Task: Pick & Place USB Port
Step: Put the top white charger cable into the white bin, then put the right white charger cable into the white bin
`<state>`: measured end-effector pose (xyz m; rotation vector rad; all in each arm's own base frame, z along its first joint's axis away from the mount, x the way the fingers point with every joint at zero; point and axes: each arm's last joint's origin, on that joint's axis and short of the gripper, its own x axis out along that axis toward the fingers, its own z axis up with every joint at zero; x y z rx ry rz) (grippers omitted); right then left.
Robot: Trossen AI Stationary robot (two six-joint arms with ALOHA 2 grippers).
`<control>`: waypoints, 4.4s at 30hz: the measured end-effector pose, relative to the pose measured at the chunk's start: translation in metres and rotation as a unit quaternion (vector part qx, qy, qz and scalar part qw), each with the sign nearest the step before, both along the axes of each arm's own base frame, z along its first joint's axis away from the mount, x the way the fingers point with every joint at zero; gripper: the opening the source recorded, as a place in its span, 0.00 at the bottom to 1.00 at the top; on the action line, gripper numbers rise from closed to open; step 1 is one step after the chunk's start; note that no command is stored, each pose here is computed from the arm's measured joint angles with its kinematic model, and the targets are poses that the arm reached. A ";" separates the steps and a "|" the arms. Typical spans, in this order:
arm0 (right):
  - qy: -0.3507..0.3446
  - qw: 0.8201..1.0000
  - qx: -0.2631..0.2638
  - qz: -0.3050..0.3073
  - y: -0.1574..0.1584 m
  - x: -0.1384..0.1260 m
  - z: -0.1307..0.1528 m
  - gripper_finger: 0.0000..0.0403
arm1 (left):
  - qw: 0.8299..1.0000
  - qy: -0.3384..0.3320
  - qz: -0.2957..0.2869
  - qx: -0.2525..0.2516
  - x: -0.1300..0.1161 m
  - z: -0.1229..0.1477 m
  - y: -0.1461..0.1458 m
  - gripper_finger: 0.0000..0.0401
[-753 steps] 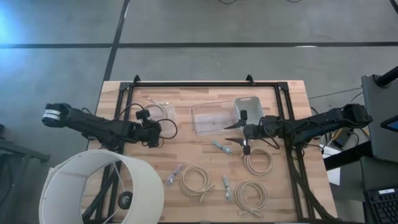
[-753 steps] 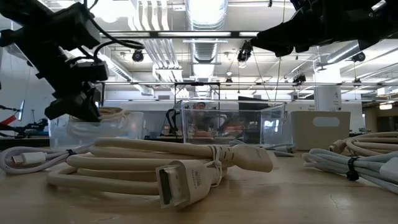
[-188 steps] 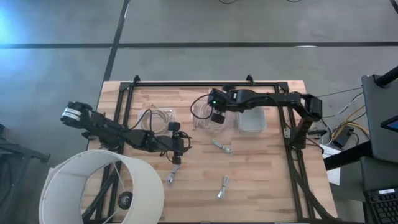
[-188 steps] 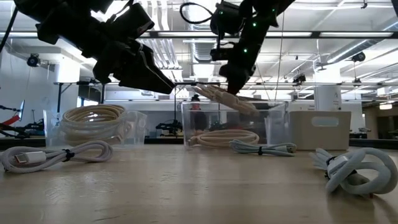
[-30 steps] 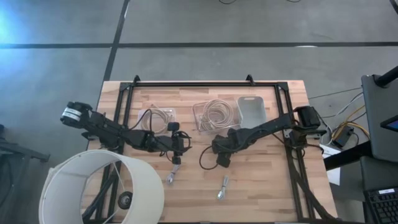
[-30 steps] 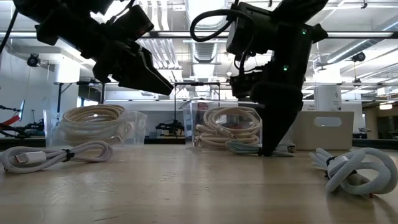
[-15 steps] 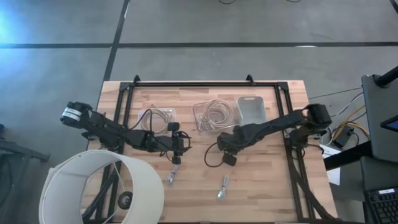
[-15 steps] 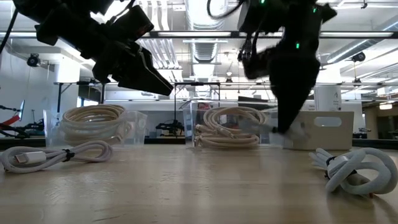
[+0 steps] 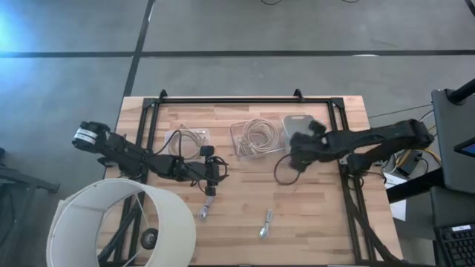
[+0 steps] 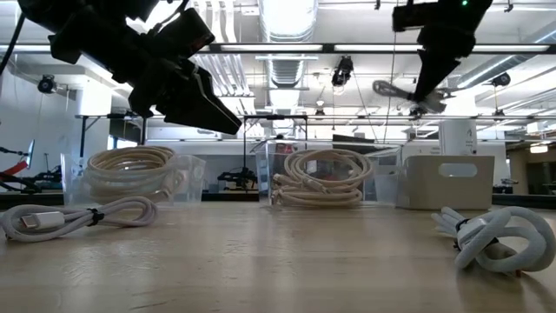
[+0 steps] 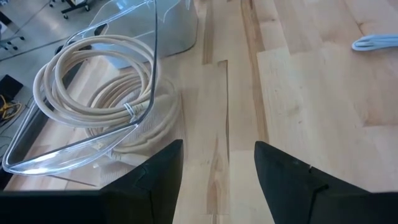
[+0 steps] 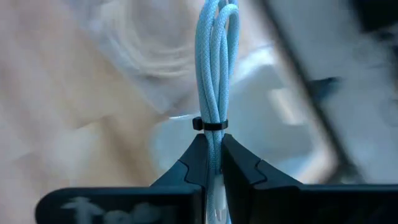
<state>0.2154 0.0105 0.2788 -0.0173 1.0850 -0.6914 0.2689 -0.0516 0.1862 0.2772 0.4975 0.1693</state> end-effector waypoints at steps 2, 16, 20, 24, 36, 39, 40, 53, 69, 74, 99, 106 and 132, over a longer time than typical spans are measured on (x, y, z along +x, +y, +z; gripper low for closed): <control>-0.002 0.999 -0.021 -0.024 -0.010 -0.010 0.004 0.06 | 1.000 0.000 -0.001 0.002 0.000 0.000 0.000 0.50; 0.051 0.998 0.018 -0.028 -0.089 -0.023 -0.050 0.06 | 1.000 -0.001 -0.002 0.004 0.000 0.000 0.000 0.50; 0.061 0.997 0.013 -0.041 -0.107 -0.019 -0.061 0.06 | 1.000 -0.001 -0.002 0.004 0.000 0.000 0.000 0.50; 0.082 0.994 0.054 -0.053 -0.121 -0.019 -0.073 0.06 | 1.000 -0.001 -0.002 0.004 0.000 0.000 0.000 0.50; 0.135 0.985 0.099 -0.038 -0.140 -0.005 -0.102 0.08 | 1.000 0.001 -0.004 0.007 0.000 0.000 0.000 0.50; 0.151 0.982 0.106 -0.039 -0.145 -0.003 -0.109 0.13 | 1.000 0.000 -0.003 0.006 0.000 0.000 0.000 0.50; 0.154 0.981 0.108 -0.041 -0.146 -0.002 -0.110 0.15 | 1.000 0.000 -0.003 0.006 0.000 0.000 0.000 0.50; 0.139 0.984 0.101 -0.044 -0.146 -0.005 -0.100 0.31 | 1.000 -0.001 -0.001 0.002 0.000 0.000 0.000 0.50; -0.087 0.995 0.040 0.041 -0.064 -0.034 -0.007 0.32 | 1.000 -0.002 0.001 -0.003 0.000 0.000 0.000 0.50; -0.156 0.971 0.076 0.165 -0.022 -0.023 0.003 0.32 | 1.000 -0.002 0.001 -0.003 0.000 0.000 0.000 0.50; -0.105 0.811 0.212 0.535 0.111 0.071 -0.096 0.29 | 1.000 -0.005 0.006 -0.013 0.000 0.001 0.000 0.50; -0.060 0.817 0.222 0.530 0.119 0.088 -0.125 0.27 | 1.000 -0.007 0.010 -0.020 0.000 0.000 0.000 0.50; 0.030 0.815 0.252 0.521 0.119 0.085 -0.156 0.14 | 1.000 -0.006 0.009 -0.019 0.000 0.000 0.000 0.50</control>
